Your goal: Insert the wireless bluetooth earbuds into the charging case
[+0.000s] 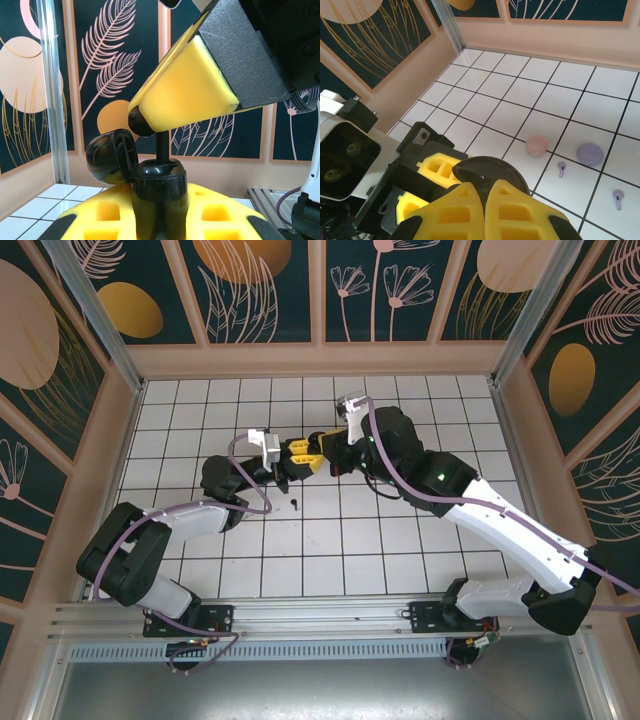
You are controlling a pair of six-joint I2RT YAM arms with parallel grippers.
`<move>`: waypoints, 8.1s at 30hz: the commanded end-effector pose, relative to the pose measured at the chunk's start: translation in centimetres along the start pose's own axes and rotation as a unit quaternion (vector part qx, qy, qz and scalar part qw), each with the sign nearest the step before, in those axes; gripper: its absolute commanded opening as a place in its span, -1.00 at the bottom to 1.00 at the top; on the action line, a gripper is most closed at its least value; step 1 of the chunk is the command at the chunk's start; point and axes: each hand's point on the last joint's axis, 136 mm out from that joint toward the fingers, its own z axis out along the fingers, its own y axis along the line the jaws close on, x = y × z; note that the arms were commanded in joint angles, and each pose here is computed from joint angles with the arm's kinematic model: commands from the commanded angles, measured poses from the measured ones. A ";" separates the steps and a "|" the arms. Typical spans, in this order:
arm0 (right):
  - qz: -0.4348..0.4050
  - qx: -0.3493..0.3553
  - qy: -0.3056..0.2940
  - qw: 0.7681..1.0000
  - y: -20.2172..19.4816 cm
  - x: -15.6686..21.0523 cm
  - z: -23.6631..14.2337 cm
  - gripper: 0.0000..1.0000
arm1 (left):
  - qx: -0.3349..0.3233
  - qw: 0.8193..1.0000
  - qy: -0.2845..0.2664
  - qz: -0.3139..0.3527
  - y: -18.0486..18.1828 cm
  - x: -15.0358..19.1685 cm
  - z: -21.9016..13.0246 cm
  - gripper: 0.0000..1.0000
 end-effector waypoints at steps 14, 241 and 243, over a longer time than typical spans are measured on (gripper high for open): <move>0.011 -0.039 0.013 0.999 1.2 0.4 0.1 -0.90 | 0.018 0.998 -0.020 0.049 -0.9 -2.2 0.8 -1.00; -0.153 0.057 0.021 0.986 3.9 3.4 3.6 -0.63 | -0.090 0.990 -0.036 0.102 1.0 -5.7 -1.4 -1.00; -0.150 0.057 0.014 0.987 4.1 2.9 3.6 -0.55 | -0.088 0.991 -0.037 0.097 1.0 -5.5 -1.4 -1.00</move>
